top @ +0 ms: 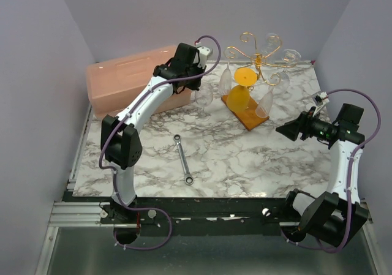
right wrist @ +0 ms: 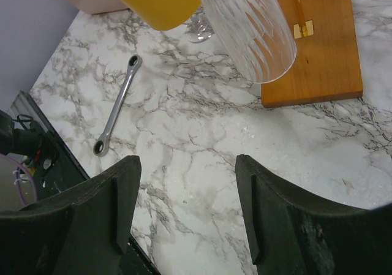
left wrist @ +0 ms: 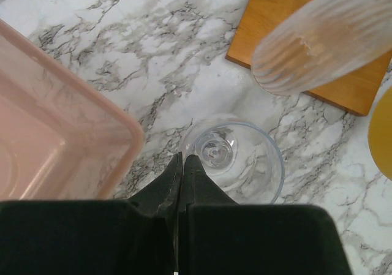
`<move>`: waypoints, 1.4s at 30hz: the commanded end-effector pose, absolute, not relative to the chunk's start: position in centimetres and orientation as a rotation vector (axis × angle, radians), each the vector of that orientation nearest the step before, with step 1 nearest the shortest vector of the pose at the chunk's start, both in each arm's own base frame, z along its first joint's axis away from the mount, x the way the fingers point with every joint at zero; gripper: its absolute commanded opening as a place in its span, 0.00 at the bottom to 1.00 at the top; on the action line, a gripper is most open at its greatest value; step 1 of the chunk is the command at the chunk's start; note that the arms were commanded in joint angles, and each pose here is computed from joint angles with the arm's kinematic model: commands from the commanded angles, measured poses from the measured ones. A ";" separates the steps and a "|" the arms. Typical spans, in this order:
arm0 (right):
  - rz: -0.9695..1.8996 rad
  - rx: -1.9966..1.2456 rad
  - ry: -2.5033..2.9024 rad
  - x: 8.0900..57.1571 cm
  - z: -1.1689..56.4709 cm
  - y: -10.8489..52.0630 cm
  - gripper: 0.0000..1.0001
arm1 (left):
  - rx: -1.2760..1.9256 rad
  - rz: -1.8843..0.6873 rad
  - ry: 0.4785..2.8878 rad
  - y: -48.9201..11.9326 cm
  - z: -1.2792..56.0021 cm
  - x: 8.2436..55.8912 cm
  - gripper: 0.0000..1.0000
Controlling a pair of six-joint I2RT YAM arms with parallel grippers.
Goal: Place the wine glass upside down on the wine glass rack
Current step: Move the wine glass to the center of the board, then pick up the wine glass at the center of the board.
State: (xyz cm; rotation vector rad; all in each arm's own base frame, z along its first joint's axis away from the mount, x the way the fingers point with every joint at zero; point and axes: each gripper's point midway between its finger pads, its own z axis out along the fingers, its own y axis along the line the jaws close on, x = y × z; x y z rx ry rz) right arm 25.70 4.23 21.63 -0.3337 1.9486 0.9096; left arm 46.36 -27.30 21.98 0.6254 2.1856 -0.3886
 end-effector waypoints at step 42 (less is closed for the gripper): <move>0.897 -0.386 1.905 25.1 22.6 4.7 0.72 | 0.774 -0.319 2.095 -28.2 22.7 40.4 0.00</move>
